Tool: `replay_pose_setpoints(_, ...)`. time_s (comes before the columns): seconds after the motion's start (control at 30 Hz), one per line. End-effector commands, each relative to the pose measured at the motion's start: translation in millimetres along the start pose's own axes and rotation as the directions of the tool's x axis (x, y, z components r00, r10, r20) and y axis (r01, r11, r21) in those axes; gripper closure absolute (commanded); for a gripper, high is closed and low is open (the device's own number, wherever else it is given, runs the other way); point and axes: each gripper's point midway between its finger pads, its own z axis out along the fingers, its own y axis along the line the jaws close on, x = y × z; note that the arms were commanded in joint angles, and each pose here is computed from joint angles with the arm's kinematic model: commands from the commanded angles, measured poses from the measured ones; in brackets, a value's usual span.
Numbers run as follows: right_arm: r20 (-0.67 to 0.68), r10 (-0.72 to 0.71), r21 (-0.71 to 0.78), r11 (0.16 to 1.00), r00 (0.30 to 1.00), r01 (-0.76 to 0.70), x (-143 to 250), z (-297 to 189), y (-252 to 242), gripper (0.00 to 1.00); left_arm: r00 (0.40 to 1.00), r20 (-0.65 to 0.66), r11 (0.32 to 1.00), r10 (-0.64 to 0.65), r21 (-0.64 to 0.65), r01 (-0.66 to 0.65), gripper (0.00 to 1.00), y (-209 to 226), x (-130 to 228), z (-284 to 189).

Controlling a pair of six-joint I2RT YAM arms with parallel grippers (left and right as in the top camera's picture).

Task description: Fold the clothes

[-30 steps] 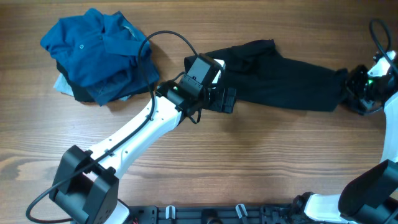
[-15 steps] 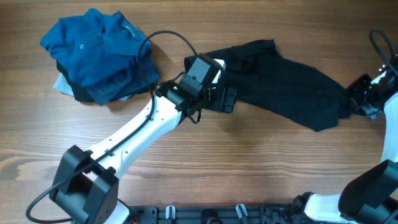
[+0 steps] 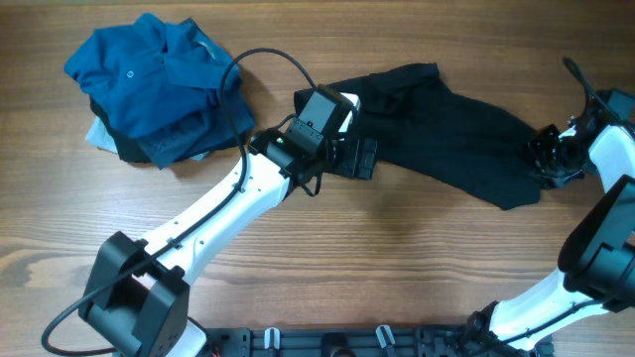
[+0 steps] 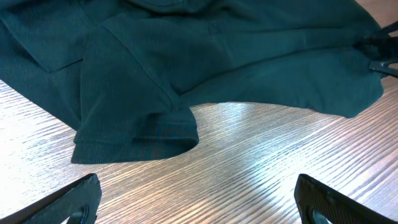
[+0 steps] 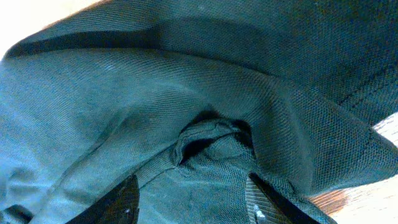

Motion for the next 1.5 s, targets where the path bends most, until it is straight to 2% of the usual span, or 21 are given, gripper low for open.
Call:
replay_pose_setpoints(0.0, 0.024, 0.006, 0.108, 0.994, 1.0, -0.008, -3.5, 6.4, -19.2, 0.38, 1.0, -0.006, 1.0, -0.015, 0.005, 0.015, 0.0, 0.2, 1.2, 1.7)
replay_pose_setpoints(0.1, 0.033, 0.013, 0.115, 0.993, 0.999, -0.017, -5.2, 6.2, -20.5, 0.4, 1.0, -0.006, 1.0, -0.015, 0.005, 0.015, 0.0, 0.1, 1.1, 1.7)
replay_pose_setpoints(0.17, 0.036, 0.013, 0.114, 0.993, 0.999, -0.017, -5.9, 6.4, -20.1, 0.5, 1.0, -0.006, 1.0, -0.015, 0.005, 0.015, 0.0, 0.1, 1.1, 1.7)
replay_pose_setpoints(0.23, 0.037, 0.016, 0.114, 0.993, 0.999, -0.021, -6.1, 6.3, -20.3, 0.55, 1.0, -0.006, 1.0, -0.015, 0.005, 0.015, 0.0, 0.1, 1.1, 1.7)
replay_pose_setpoints(0.47, 0.05, 0.053, 0.123, 0.991, 0.997, -0.059, -2.3, 15.1, -26.4, 0.56, 1.0, -0.006, 1.0, -0.015, 0.005, 0.015, 0.0, 0.1, 1.1, 1.7)
replay_pose_setpoints(0.63, 0.052, 0.052, 0.122, 0.991, 0.997, -0.058, -2.0, 16.4, -27.1, 0.71, 1.0, -0.006, 1.0, -0.015, 0.005, 0.015, 0.0, 0.1, 1.1, 1.7)
replay_pose_setpoints(0.73, 0.044, 0.054, 0.127, 0.99, 0.998, -0.059, 0.1, 15.1, -28.2, 0.89, 1.0, -0.005, 1.0, -0.015, 0.006, 0.015, 0.0, 0.1, 1.0, 1.6)
replay_pose_setpoints(0.8, 0.047, 0.052, 0.124, 0.991, 0.998, -0.057, 0.2, 11.0, -26.9, 0.96, 1.0, -0.005, 1.0, -0.015, 0.006, 0.015, 0.0, 0.1, 1.0, 1.6)
replay_pose_setpoints(1.13, 0.189, -0.004, 0.025, 1.0, 0.982, -0.001, -6.9, -69.6, 1.4, 0.96, 1.0, -0.006, 1.0, -0.015, 0.005, 0.015, 0.0, 0.1, 1.1, 1.6)
replay_pose_setpoints(1.23, 0.2, -0.008, -0.03, 0.999, 0.98, 0.014, -4.9, -80.4, 12.1, 0.96, 1.0, -0.005, 1.0, -0.015, 0.006, 0.015, 0.0, 0.1, 1.0, 1.6)
replay_pose_setpoints(1.37, 0.167, 0.001, -0.028, 1.0, 0.986, 0.004, -2.5, -61.2, 11.1, 0.64, 1.0, -0.002, 1.0, -0.014, 0.007, 0.014, 0.0, -0.3, 0.2, 1.6)
replay_pose_setpoints(1.47, 0.113, 0.014, -0.012, 1.0, 0.994, -0.013, 3.1, -33.6, 11.0, 0.56, 1.0, 0.002, 1.0, -0.014, 0.009, 0.014, 0.0, -0.7, -0.8, 1.6)
